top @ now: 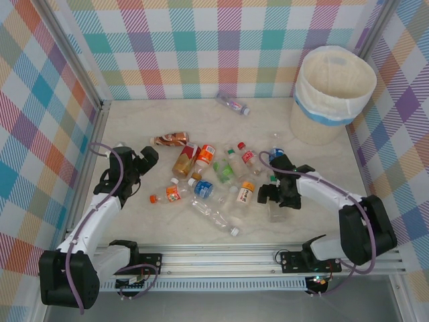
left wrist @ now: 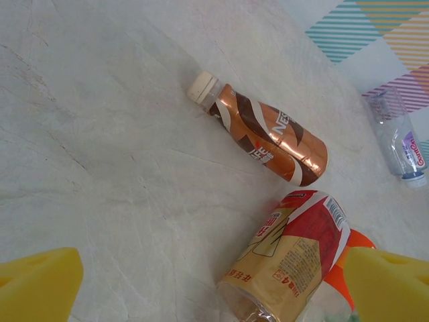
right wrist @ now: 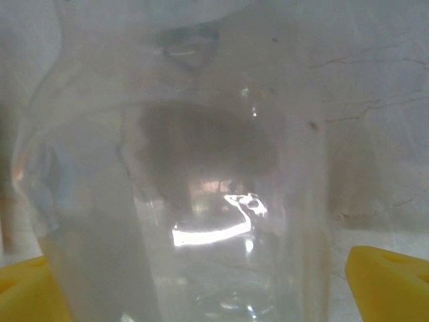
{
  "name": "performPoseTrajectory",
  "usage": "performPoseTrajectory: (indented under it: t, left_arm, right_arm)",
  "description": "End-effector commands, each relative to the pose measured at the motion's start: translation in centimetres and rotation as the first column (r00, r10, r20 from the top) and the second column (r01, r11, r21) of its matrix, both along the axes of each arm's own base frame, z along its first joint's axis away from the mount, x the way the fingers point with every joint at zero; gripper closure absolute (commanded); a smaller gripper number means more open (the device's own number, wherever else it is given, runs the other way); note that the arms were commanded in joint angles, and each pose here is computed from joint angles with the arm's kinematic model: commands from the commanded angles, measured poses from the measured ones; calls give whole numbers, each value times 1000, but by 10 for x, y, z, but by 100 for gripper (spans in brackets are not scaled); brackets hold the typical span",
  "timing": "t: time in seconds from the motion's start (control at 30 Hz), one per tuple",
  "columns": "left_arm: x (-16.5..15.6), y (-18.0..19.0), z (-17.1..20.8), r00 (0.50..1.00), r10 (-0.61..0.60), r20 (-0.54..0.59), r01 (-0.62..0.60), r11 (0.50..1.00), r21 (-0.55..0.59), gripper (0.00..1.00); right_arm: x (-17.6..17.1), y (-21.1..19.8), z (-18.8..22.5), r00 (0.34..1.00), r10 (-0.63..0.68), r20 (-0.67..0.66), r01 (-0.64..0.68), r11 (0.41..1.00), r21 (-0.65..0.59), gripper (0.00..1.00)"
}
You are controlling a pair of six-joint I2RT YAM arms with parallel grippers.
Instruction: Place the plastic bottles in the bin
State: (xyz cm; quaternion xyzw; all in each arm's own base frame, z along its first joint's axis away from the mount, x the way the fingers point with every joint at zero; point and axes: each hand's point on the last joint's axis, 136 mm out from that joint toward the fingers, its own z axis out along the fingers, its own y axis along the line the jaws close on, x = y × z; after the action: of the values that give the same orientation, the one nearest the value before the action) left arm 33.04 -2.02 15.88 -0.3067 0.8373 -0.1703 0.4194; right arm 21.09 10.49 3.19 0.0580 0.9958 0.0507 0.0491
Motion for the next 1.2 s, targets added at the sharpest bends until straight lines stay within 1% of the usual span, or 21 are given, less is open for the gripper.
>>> performPoseTrajectory:
  t: [0.0,0.03,0.1,0.2,0.27,0.47,0.57,0.67,0.77,0.93,0.97,1.1,1.13,1.17]
  left_arm:
    - [3,7,5,1000,29,-2,-29,1000,-3,0]
    - [3,7,5,1000,31,-4,-31,1000,-2,0]
    - [4,8,4,999,33,-8,-33,999,0,0]
    - [4,10,4,999,39,-16,-39,999,6,0]
    - [5,11,4,999,44,-17,-44,999,9,0]
    - [6,12,4,998,52,-17,-52,999,3,0]
    - [7,13,4,998,57,-18,-57,998,2,0]
    - [6,13,3,998,57,-21,-57,998,4,0]
    - [5,14,2,998,62,-31,-62,998,4,0]
    - [3,16,1,997,65,-42,-65,998,-2,0]
    - [2,16,1,997,66,-41,-66,998,-2,0]
    - [0,16,2,997,71,-40,-71,997,-10,0]
    - [0,16,3,997,70,-39,-70,997,-13,0]
    - [0,16,3,997,70,-39,-70,997,-14,0]
  right_arm:
    - [11,-7,1,999,-41,28,43,996,-79,9]
    - [12,-9,0,998,-46,34,49,994,-95,14]
    - [14,-11,1,998,-52,48,56,993,-107,19]
    - [16,-11,6,996,-40,80,49,993,-104,29]
    - [18,-12,11,994,-33,105,44,994,-103,34]
    - [29,1,34,977,10,212,-6,1000,-15,44]
    - [37,6,53,954,29,299,-36,999,18,46]
    - [49,14,81,917,9,399,-44,996,78,48]
    - [68,25,115,847,-44,530,-51,985,163,51]
    - [106,43,176,693,-116,711,-102,961,257,53]
    - [113,46,187,664,-122,737,-115,958,261,53]
    - [147,57,242,511,-133,849,-174,952,253,54]
    - [156,58,257,479,-127,869,-185,953,242,54]
    - [164,58,268,460,-124,879,-186,955,232,54]
